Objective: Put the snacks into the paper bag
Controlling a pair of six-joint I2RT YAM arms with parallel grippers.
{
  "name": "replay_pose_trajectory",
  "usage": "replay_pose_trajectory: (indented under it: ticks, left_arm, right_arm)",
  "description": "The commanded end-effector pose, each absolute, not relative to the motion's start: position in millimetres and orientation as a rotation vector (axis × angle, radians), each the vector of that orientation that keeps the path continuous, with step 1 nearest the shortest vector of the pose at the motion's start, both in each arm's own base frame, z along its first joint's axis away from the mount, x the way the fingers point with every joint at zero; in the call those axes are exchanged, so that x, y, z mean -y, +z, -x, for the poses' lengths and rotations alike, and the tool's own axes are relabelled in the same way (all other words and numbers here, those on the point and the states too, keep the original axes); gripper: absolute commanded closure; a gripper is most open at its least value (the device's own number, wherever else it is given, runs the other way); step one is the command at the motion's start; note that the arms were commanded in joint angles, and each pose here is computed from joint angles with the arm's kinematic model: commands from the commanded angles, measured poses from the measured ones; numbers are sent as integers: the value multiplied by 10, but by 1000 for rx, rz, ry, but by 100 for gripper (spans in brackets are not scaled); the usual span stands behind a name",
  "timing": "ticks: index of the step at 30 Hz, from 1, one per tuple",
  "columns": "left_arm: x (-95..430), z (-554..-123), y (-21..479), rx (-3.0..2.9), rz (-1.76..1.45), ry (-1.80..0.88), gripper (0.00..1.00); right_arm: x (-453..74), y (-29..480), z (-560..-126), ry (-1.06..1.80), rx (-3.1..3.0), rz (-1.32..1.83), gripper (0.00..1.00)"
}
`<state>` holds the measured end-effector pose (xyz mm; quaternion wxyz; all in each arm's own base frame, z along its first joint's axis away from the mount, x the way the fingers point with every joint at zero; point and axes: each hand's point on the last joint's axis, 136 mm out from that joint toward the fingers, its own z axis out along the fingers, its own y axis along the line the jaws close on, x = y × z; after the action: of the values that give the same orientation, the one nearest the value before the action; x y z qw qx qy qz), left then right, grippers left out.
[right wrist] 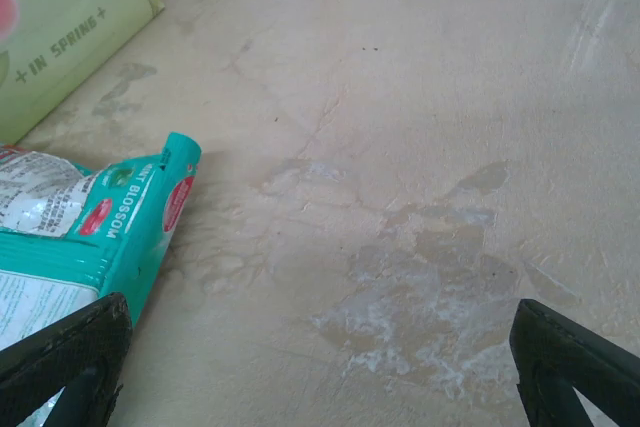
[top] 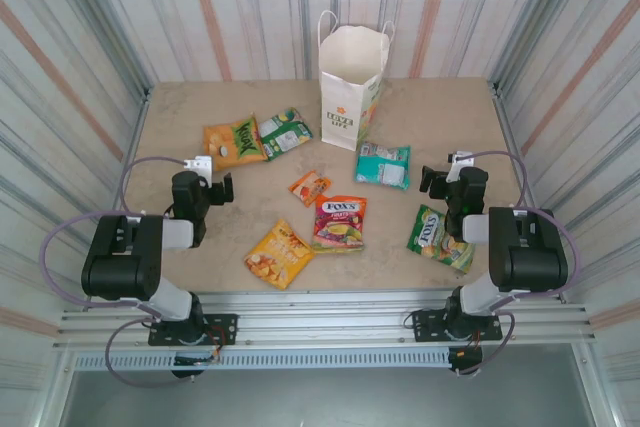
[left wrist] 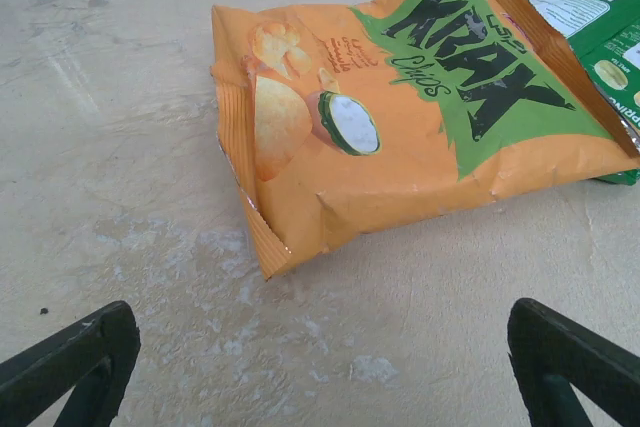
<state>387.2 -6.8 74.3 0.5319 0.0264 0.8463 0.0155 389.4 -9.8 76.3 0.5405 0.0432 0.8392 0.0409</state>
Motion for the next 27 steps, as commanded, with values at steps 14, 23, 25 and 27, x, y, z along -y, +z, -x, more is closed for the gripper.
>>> replay_pose_trajectory:
  ticks: [14,23,25,27]
  left_arm:
    - [72,-3947,914,-1961,-67,43,1]
    - [70,-3950,919,-1961,-66,43,1]
    - [71,-3949,912,-1963,-66,43,1]
    - [71,-3950,914,-1962,-66,43,1]
  right_arm:
    - [114,825,-3945,81,-1971,-94,1]
    - [122,822,-3944,90,-1972,-99,1]
    - [119,824,-3944,91,-1972,-98,1]
    - [119,820,-3941,92,-1973,-98,1]
